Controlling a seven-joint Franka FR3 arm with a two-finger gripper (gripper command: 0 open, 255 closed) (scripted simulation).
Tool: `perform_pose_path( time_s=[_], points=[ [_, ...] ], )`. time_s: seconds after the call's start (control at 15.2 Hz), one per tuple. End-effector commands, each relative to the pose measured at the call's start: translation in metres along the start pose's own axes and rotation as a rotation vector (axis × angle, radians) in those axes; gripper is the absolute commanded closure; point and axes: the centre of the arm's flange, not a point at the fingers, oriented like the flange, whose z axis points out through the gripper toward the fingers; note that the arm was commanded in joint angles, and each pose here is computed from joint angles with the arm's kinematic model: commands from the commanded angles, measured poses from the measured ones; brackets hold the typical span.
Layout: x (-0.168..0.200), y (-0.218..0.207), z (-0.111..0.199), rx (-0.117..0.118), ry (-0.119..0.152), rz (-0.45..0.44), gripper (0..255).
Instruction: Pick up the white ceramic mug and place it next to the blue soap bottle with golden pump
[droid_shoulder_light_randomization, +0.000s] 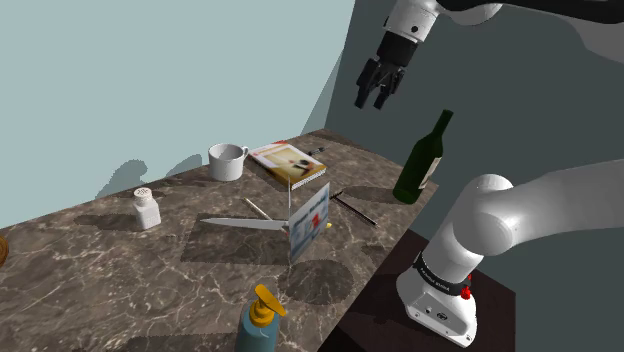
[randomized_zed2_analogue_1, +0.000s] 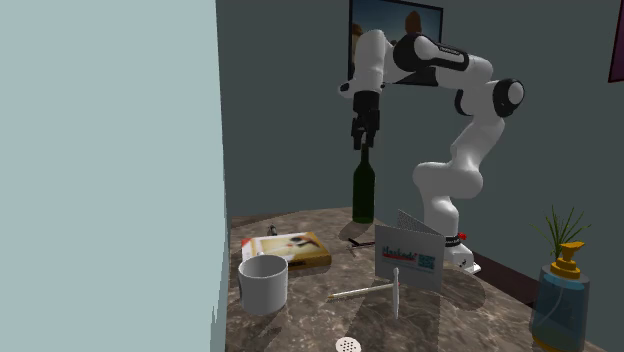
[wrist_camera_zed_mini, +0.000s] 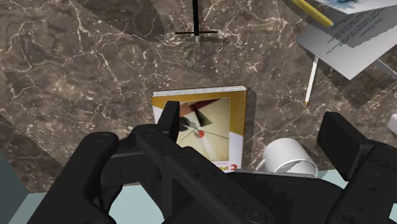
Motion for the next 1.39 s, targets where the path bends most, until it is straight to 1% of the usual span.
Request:
perform_pose_path(
  time_s=[0.0, 1.32],
  points=[
    [0.000, 0.000, 0.000, 0.000, 0.000, 0.000, 0],
    [0.164, -0.151, 0.159, -0.099, -0.017, -0.046, 0]
  ],
)
